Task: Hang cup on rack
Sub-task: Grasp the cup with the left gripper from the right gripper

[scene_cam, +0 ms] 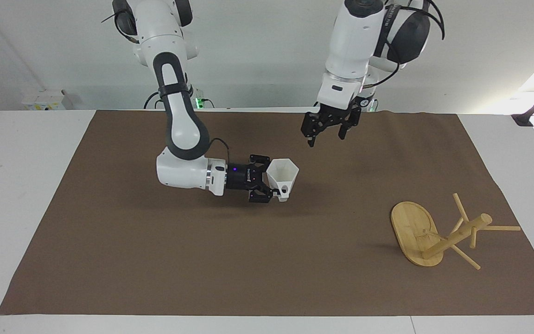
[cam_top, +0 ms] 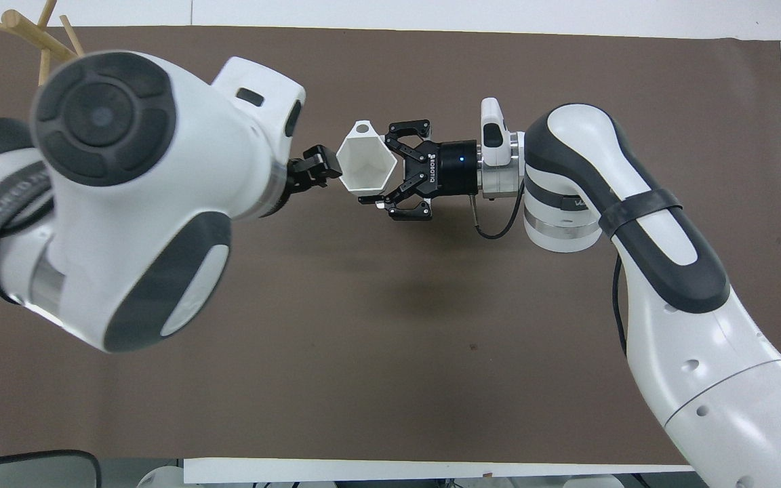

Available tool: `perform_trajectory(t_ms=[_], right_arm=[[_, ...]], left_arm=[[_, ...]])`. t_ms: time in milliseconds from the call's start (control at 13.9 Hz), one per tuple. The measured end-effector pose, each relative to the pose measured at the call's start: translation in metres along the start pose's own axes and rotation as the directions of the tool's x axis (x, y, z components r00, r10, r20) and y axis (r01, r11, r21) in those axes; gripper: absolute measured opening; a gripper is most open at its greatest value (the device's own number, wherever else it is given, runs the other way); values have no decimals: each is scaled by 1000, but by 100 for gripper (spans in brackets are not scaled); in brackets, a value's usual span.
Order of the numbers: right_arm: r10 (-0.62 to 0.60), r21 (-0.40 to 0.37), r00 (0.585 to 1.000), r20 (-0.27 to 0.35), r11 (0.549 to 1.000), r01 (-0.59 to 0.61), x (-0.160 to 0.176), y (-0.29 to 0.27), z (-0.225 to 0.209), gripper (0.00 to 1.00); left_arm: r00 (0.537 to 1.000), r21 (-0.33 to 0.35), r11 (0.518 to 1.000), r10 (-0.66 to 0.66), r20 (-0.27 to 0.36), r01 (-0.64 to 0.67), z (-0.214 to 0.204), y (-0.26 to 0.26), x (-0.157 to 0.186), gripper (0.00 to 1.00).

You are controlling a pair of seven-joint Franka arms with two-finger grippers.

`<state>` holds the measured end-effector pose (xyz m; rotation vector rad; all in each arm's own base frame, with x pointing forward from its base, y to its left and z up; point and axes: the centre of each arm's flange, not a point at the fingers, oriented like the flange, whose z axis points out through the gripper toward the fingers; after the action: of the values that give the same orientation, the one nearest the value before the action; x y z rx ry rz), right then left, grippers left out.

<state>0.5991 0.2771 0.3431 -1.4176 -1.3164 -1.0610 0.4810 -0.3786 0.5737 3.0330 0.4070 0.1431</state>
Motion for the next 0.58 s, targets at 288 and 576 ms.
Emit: perform_trajectory(t_ms=[288,576], right_arm=[[4,-25,1000,19,1000,-4,25,-7,9,79],[7,-27,1000,23,1000,-6,23,-8,9,79]], left_arm=[[998,-7,998,-66,15,66,52,26,5,96],[996,-13,997,-81,26,81,61,28,10,62]])
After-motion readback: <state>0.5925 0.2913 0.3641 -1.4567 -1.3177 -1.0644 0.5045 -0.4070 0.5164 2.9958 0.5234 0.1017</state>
